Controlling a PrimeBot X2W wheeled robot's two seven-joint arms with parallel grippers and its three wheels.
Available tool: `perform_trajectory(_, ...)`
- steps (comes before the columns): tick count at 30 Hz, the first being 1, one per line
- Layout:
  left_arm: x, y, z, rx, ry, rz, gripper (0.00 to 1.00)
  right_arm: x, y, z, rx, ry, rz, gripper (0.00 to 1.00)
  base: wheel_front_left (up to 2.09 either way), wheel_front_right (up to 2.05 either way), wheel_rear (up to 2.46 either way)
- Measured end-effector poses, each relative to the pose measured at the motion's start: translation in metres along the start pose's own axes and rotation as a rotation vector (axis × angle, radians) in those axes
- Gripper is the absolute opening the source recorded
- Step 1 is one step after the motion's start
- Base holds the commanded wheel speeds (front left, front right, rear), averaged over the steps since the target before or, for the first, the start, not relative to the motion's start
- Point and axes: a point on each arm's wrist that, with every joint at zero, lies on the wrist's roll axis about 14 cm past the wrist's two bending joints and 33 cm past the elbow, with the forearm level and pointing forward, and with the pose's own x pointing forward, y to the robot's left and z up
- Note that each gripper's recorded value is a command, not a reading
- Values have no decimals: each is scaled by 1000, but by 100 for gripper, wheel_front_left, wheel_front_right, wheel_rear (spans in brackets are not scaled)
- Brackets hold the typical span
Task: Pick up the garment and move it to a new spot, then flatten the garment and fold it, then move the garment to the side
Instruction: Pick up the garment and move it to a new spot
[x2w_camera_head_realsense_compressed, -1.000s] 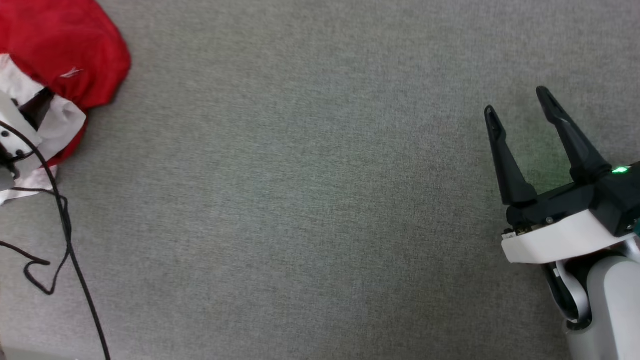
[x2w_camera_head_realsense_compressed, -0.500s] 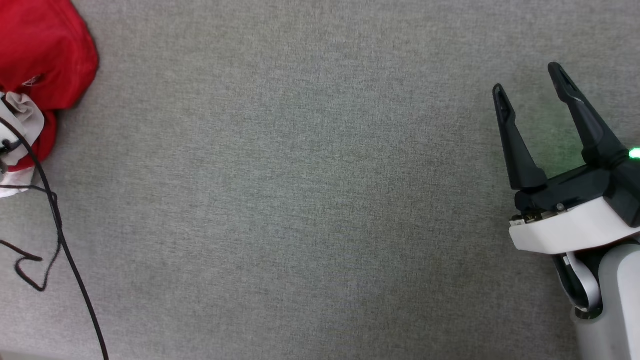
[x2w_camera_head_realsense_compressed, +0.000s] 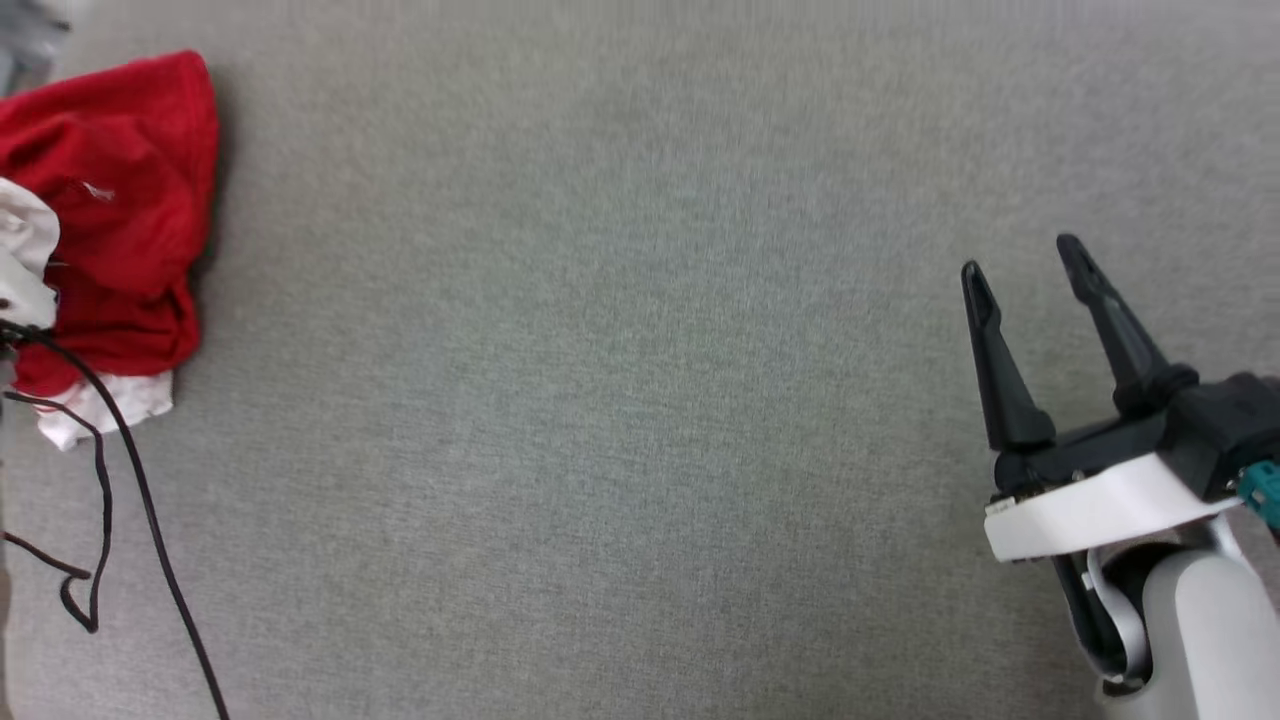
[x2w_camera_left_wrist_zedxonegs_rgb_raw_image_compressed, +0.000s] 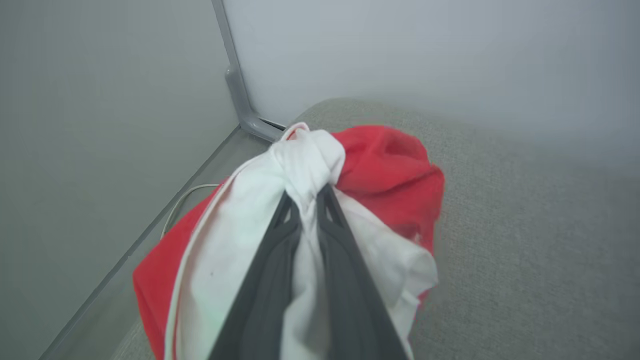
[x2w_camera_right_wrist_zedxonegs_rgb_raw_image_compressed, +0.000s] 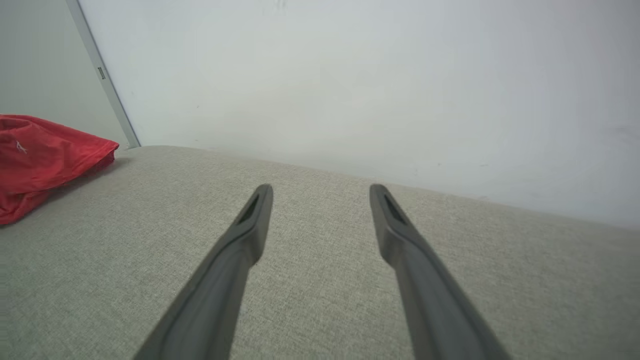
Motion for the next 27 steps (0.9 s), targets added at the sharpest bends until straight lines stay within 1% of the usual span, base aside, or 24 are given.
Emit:
perform_trajectory(5, -24, -9, 31, -15, -157, -41, 0, -21, 2, 23, -4, -29, -33, 100, 0, 0, 0)
perform_trajectory(10, -47, -38, 46, -32, -249, -121, 0, -45, 1, 41, -11, -49, -67, 100, 0, 0, 0)
perform_trajectory(11, -47, -38, 46, -32, -249, -121, 0, -45, 1, 41, -11, -49, -67, 100, 0, 0, 0)
perform_trajectory(12, -57, -55, 53, -43, -288, -165, 0, -55, 0, 47, -16, -57, -83, 100, 0, 0, 0)
perform_trajectory(13, -57, -55, 53, -43, -288, -165, 0, -55, 0, 47, -16, -57, -83, 100, 0, 0, 0)
perform_trajectory(14, -66, -77, 58, -49, -315, -217, 0, -66, -2, 52, -20, -62, -99, 100, 0, 0, 0)
perform_trajectory(17, -80, -120, 54, -49, -324, -313, 0, -82, -8, 57, -23, -65, -134, 100, 0, 0, 0)
perform_trajectory(18, -80, -120, 54, -49, -324, -313, 0, -82, -8, 57, -23, -65, -134, 100, 0, 0, 0)
perform_trajectory(20, -90, -147, 48, -45, -318, -378, 0, -93, -15, 59, -29, -65, -164, 100, 0, 0, 0)
perform_trajectory(27, -142, -246, 9, -27, -240, -650, 0, -132, -39, 67, -40, -72, -276, 100, 0, 0, 0)
